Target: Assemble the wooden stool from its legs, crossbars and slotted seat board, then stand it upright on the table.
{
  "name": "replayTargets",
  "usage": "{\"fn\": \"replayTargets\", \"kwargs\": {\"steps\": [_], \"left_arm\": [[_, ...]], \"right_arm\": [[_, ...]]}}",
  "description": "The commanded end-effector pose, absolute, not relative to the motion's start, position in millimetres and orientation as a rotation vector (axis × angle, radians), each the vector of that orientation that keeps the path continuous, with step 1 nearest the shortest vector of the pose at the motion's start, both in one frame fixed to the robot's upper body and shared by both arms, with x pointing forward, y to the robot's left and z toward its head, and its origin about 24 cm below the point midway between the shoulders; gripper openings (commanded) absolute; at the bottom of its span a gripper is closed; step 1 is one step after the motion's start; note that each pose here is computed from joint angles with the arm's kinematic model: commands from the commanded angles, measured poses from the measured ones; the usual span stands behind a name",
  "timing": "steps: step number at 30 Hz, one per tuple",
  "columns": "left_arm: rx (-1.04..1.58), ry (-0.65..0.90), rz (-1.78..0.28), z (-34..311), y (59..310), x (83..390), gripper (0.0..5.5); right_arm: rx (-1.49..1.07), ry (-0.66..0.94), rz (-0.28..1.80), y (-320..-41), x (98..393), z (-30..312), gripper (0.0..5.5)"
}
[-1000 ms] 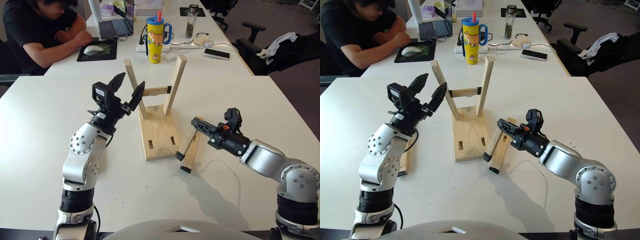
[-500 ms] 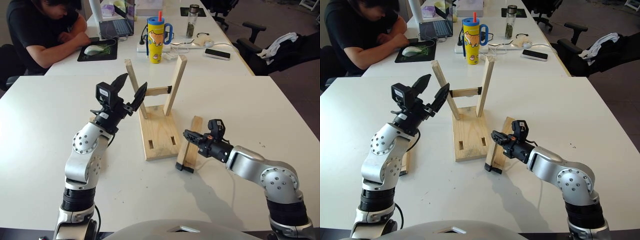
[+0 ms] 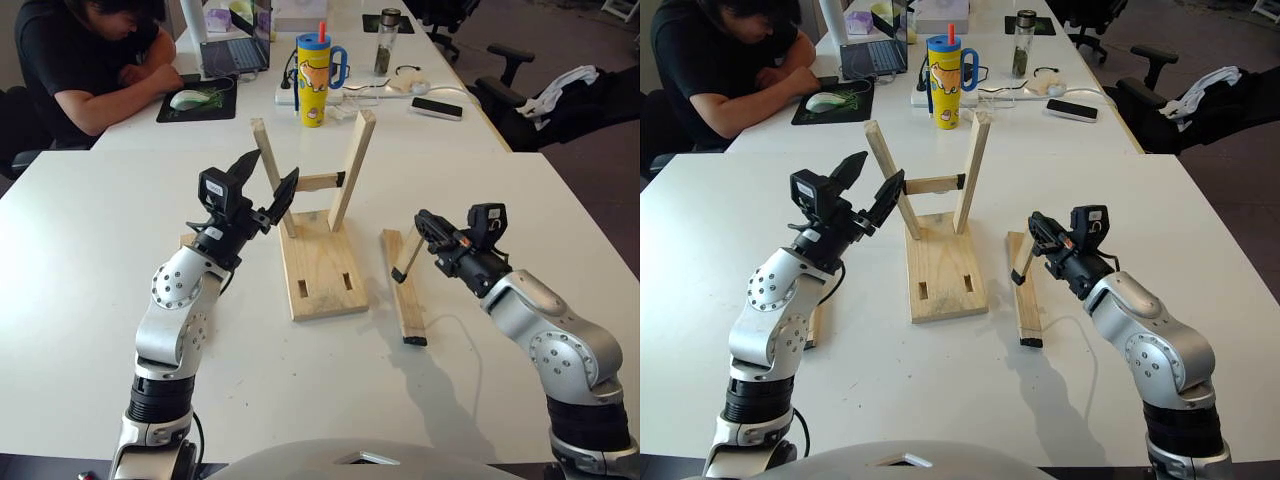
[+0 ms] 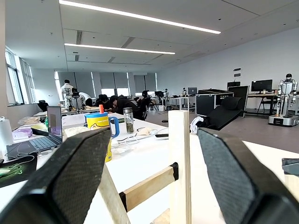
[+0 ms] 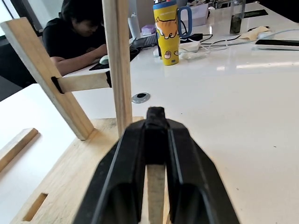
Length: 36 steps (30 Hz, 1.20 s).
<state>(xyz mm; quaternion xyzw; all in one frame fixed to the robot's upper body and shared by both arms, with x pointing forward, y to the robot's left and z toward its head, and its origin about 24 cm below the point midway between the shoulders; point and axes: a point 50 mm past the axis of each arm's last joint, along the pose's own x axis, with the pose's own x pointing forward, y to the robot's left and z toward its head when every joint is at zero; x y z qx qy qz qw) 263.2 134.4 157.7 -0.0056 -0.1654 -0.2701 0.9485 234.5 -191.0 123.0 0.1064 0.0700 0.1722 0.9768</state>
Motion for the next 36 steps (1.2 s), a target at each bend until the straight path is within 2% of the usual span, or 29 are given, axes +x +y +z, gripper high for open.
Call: {"fn": "replayTargets", "kwargs": {"steps": [1, 9, 17, 36], "left_arm": [[0.008, -0.351, -0.570, 161, 133, 266, 3.40], [0.009, -0.352, -0.596, 161, 128, 270, 3.40], [-0.005, -0.330, -0.669, 160, 118, 271, 3.40], [0.004, -0.319, -0.696, 162, 119, 274, 3.40]], "right_arm": [[0.233, 0.004, 0.282, -192, 231, 135, 0.42], [0.316, -0.088, 0.075, -185, 219, 125, 0.42], [0.394, -0.078, -0.060, -172, 218, 112, 0.42], [0.456, 0.004, -0.146, -179, 228, 93, 0.42]]}}
